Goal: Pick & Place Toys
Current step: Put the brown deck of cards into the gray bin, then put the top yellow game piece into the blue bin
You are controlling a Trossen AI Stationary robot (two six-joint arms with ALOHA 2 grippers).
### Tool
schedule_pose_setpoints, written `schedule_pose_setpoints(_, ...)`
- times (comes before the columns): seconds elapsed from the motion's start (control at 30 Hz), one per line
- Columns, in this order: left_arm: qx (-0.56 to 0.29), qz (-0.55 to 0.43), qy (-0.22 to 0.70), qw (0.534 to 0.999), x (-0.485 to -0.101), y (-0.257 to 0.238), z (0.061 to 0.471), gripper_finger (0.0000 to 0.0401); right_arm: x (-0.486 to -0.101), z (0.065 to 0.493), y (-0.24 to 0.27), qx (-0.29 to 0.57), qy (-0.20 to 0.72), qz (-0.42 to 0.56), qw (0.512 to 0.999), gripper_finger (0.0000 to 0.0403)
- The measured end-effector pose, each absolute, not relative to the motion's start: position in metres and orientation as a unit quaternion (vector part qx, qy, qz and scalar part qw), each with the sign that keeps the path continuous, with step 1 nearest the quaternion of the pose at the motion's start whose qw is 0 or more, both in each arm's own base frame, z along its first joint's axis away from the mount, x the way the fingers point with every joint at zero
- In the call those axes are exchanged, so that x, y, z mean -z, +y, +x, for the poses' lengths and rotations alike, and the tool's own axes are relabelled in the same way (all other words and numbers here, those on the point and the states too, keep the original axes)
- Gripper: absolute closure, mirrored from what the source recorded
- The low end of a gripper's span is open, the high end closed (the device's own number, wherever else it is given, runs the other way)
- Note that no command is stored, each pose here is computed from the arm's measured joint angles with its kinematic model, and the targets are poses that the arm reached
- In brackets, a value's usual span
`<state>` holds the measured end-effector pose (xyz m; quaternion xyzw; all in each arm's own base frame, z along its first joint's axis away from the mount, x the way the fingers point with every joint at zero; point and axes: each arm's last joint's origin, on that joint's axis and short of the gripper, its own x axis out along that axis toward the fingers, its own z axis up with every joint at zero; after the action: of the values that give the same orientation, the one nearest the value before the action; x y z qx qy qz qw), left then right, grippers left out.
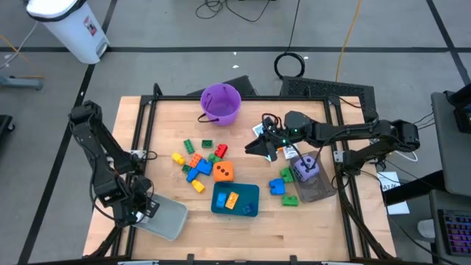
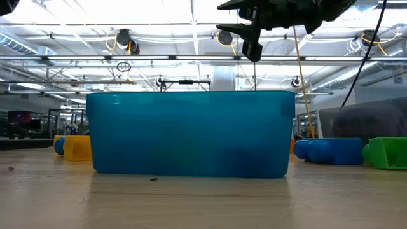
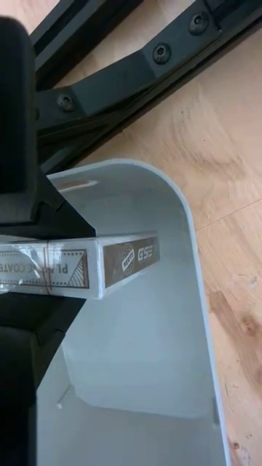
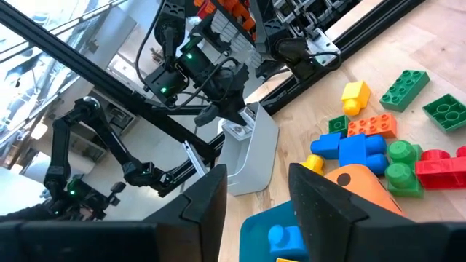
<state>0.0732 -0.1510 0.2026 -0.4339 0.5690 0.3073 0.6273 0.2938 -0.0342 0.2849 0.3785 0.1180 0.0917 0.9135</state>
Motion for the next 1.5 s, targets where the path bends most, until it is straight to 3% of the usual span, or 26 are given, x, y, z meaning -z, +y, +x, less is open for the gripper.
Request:
schedule_pose_setpoints(0.43, -0.308, -0.435, 0.568, 0.627, -0.203, -0.151, 0.074, 0.0228, -0.285, 0.294, -0.034, -0.092, 0.118, 0.377, 0.914, 0.0269)
schedule_pose_setpoints(0.7, -0.286, -0.453, 0.564, 0.628, -0.219, -0.154, 0.085, 0.0236, -0.285, 0.294, -0.034, -0.092, 0.118, 0.377, 0.914, 0.0269)
schedule_pose_setpoints(1.0, -0.265, -0.442, 0.538, 0.667, -0.268, -0.144, 0.093, 0.0249, -0.287, 0.294, -0.034, -0.095, 0.107, 0.375, 0.916, 0.0269)
schedule_pose_setpoints(1.3, -0.306, -0.380, 0.375, 0.788, -0.290, -0.109, 0.101, 0.0249, -0.303, 0.296, -0.035, -0.093, 0.024, 0.379, 0.920, 0.0269)
schedule_pose_setpoints(1.5, -0.390, -0.339, 0.411, 0.751, -0.294, -0.068, 0.100, 0.0249, -0.306, 0.295, -0.035, -0.099, 0.012, 0.394, 0.914, 0.0272)
